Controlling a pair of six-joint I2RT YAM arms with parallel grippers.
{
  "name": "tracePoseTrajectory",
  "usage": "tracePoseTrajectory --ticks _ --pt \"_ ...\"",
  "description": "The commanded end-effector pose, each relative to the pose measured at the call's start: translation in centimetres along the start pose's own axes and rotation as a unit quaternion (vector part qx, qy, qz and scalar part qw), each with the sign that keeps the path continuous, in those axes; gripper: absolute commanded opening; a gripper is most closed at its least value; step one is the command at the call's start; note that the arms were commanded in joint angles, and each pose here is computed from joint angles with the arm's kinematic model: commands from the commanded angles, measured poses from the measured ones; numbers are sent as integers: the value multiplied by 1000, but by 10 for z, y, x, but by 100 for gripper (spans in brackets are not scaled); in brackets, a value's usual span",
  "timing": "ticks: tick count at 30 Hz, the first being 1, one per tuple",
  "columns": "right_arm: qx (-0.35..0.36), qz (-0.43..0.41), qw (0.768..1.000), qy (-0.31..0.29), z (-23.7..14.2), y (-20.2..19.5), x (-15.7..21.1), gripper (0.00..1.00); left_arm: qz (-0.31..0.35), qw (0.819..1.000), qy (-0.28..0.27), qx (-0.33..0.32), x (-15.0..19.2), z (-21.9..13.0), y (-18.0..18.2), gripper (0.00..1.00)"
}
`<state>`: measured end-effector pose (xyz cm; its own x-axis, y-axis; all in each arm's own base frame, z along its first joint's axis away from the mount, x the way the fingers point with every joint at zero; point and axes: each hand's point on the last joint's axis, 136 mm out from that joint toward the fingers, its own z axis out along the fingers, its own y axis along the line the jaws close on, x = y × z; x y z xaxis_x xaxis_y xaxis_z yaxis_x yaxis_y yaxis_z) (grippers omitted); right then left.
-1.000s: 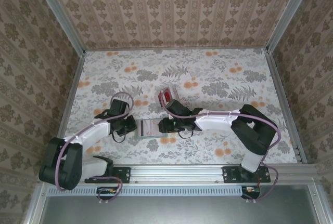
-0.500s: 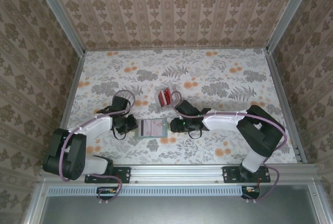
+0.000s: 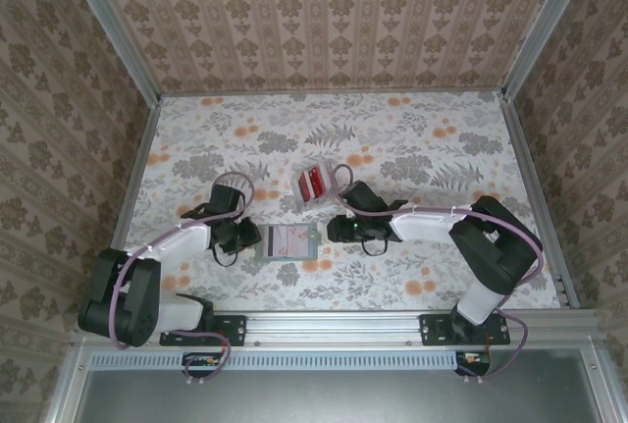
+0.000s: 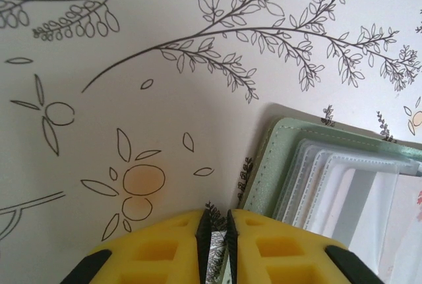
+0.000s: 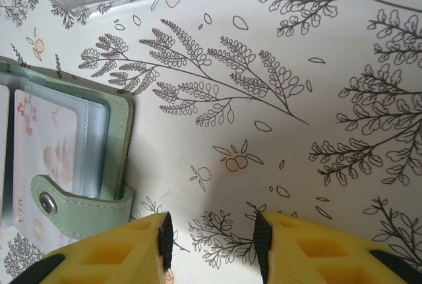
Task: Put the credit cards into the card holder
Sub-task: Move the card holder to the center of the table.
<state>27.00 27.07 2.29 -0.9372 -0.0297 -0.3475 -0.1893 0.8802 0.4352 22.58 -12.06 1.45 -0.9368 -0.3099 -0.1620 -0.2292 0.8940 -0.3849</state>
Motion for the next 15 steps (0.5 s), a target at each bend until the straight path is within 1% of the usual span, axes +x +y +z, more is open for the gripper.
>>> tracePoseTrajectory --ticks 1,8,11,15 --pt "6 -30 1000 -5 -6 3 1 42 -16 1000 22 -15 17 9 13 19" --pt "-39 -74 996 -2 -3 43 6 45 -16 999 31 -11 21 15 10 19" --pt "-51 -90 995 5 2 56 9 47 -13 999 34 -11 23 17 7 19" --pt "-49 -97 994 8 9 63 9 49 -11 999 38 -12 26 19 5 19"
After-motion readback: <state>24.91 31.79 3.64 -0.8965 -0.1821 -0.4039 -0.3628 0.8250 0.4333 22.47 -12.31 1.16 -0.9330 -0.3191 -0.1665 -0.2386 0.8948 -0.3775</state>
